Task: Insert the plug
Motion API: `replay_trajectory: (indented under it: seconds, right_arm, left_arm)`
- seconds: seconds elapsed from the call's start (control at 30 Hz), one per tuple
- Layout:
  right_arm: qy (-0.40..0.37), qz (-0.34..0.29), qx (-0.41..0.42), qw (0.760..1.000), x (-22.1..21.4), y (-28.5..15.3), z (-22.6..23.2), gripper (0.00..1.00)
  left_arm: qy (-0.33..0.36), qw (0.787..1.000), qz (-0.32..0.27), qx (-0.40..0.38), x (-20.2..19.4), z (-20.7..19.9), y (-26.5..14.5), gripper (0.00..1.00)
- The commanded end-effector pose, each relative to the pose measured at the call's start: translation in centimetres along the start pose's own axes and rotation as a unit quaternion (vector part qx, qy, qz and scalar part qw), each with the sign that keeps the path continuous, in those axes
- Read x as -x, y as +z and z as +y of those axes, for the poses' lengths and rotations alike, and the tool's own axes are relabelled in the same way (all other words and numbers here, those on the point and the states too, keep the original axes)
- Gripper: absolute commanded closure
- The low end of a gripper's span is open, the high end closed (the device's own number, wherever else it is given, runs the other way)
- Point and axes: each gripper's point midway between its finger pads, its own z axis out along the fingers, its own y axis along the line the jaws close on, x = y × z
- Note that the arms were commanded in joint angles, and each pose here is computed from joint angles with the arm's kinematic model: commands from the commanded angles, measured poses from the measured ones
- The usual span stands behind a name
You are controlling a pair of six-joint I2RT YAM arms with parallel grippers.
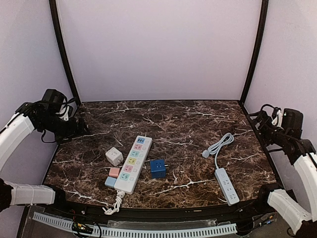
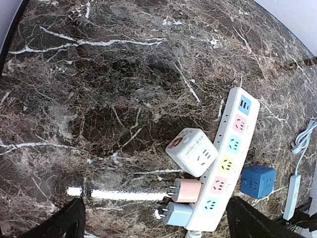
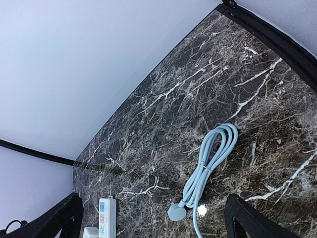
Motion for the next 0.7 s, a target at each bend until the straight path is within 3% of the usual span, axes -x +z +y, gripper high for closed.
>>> replay_trajectory:
  seconds: [0.0,0.2,0.37,0.67]
  right_arm:
    - [0.023,0.017,-0.033,0.999,-1.0,0.3,-1.8,0.01]
    - [0.033,0.044,-0.069,0.996,-1.8,0.5,-3.0,0.01]
    - [0.034,0.054,-0.048,0.997,-2.2,0.2,-2.1,0.01]
    - [0.055,0.084,-0.068,0.993,-3.5,-0.7,-2.7,0.01]
  left_arm:
    - [0.012,1.000,0.026,-0.001,-2.0,0.4,-0.3,0.00]
    - [0.026,0.998,0.050,-0.017,-3.3,-0.1,-0.3,0.00]
    - [0.036,0.996,0.079,-0.023,-4.8,-0.5,0.6,0.00]
    - [0.057,0.991,0.118,0.010,-7.6,-0.6,2.2,0.05]
